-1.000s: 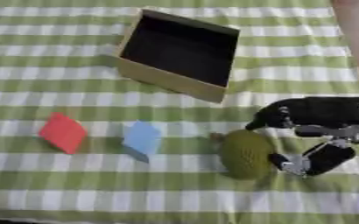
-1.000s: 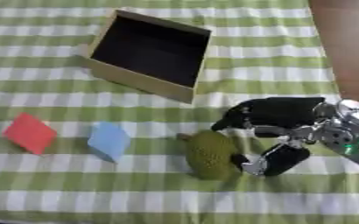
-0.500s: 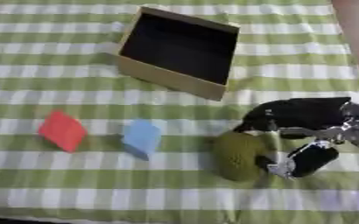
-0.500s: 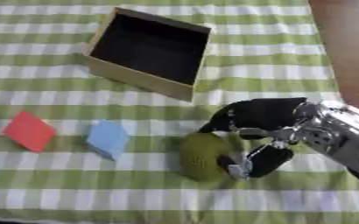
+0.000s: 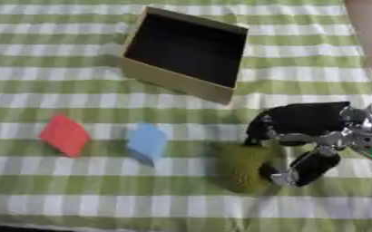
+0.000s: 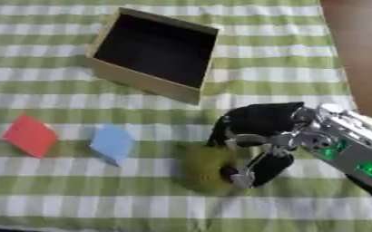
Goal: Pick up objects on the table and place them in the box.
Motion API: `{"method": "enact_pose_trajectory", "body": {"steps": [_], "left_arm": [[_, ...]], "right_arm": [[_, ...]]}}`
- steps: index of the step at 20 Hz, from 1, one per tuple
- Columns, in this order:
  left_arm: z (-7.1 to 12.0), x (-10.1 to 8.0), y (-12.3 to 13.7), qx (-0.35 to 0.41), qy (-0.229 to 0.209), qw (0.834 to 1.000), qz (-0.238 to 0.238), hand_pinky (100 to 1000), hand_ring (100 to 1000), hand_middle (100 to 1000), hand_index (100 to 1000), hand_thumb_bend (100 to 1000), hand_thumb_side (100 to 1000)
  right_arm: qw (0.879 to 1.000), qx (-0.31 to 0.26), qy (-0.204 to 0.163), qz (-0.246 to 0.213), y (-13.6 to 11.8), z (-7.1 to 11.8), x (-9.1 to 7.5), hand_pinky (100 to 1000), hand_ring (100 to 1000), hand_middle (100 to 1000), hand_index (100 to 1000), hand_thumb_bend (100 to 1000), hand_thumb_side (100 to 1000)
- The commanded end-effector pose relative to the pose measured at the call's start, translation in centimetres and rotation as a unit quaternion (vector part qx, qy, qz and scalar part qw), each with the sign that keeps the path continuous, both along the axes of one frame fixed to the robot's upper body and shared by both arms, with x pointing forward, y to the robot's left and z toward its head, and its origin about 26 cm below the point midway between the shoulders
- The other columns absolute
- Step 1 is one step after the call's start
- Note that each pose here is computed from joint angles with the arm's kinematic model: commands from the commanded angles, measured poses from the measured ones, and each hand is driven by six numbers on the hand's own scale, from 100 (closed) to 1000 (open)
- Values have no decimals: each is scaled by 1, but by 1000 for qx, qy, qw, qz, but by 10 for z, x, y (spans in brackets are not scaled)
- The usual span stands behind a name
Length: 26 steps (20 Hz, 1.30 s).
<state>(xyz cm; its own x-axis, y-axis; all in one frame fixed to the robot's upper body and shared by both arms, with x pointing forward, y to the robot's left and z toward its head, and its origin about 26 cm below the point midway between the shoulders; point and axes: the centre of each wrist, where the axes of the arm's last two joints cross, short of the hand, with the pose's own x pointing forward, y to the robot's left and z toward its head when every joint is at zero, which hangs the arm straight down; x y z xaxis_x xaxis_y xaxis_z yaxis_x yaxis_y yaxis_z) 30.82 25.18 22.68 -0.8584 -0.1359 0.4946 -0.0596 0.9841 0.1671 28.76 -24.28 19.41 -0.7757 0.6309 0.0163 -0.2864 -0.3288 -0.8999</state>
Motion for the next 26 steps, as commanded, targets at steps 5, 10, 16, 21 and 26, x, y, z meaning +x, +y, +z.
{"method": "enact_pose_trajectory", "body": {"steps": [5,10,16,21,26], "left_arm": [[5,-3,0,3,-9,1000,-3,818,762,779,917,261,649],[5,-3,0,3,-6,1000,-3,818,761,779,916,258,651],[5,-3,0,2,-5,1000,-2,818,761,778,917,257,649],[4,-3,1,1,-5,1000,-1,818,760,777,916,257,648],[4,-3,1,1,-5,1000,-1,818,760,777,916,255,647]], "right_arm": [[996,46,-70,-7,3,8,-1,799,662,313,581,100,295],[989,103,-104,-21,4,9,0,785,643,274,549,100,283],[982,134,-132,-13,1,19,2,789,646,281,568,100,284],[973,158,-165,-2,-4,38,6,795,653,287,585,100,263],[964,180,-197,8,-14,65,9,801,661,302,606,100,252]]}}
